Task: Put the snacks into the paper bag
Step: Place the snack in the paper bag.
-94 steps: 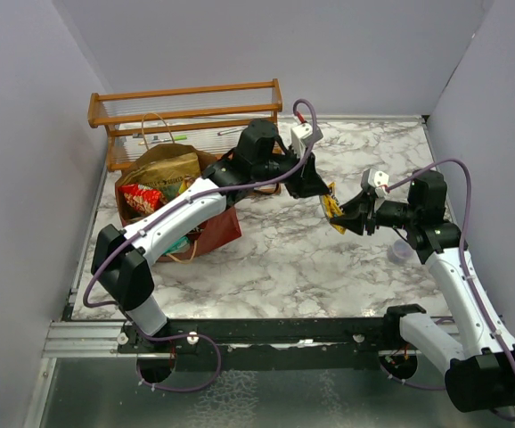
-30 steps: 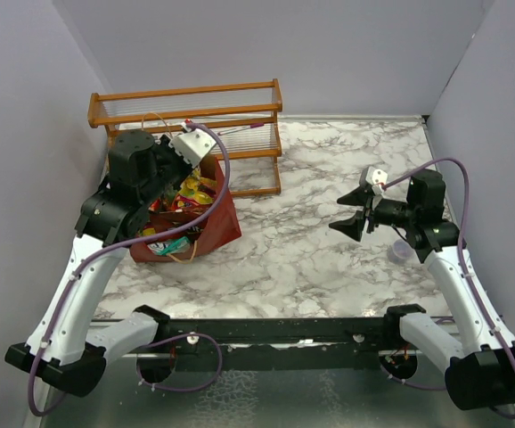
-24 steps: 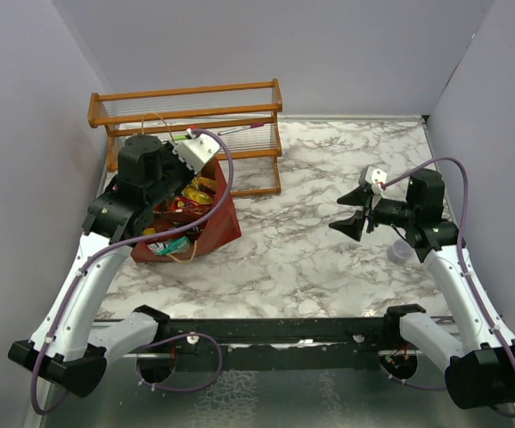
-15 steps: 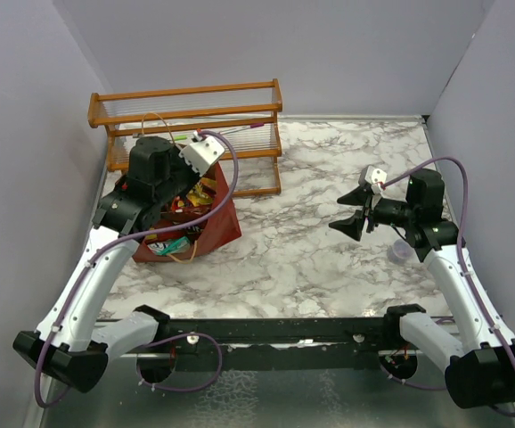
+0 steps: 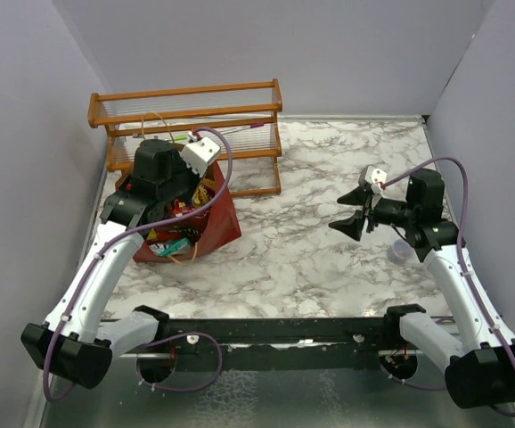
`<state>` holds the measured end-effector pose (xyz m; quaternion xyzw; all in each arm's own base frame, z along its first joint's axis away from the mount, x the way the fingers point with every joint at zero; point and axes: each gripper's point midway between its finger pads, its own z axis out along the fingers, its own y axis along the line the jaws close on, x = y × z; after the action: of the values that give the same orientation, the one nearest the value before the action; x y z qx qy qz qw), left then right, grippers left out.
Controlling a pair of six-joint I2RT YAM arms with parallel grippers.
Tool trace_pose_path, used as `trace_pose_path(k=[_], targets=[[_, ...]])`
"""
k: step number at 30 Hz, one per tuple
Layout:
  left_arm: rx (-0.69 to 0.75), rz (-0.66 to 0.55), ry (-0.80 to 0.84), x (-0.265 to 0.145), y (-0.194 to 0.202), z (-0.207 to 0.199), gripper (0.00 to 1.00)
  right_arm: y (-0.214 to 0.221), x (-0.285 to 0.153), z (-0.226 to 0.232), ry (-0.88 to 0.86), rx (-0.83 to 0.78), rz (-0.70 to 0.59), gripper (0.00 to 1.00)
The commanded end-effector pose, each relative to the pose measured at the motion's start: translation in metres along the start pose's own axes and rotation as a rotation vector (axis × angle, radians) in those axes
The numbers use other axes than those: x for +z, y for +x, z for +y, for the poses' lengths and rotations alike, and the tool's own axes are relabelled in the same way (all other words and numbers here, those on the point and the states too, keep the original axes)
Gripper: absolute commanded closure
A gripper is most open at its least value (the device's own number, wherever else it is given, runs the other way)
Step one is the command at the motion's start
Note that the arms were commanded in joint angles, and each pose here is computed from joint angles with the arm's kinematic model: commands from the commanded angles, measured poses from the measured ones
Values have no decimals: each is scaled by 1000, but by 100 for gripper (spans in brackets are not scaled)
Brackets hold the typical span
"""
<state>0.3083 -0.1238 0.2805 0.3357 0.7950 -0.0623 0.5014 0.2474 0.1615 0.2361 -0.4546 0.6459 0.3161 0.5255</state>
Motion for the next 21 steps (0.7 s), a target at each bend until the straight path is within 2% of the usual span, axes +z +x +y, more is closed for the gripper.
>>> trace_pose_path(k=[1, 10, 17, 21], targets=[[-48, 66, -30, 4, 23, 4, 100, 0, 1, -3, 16, -35, -3, 31], [-22, 247, -91, 8, 74, 12, 99, 1, 1, -4, 16, -33, 0, 31], [-7, 348, -104, 11, 99, 13, 87, 1, 1, -4, 16, -33, 0, 31], [3, 359, -127, 8, 98, 19, 74, 1, 1, -4, 17, -34, -1, 31]])
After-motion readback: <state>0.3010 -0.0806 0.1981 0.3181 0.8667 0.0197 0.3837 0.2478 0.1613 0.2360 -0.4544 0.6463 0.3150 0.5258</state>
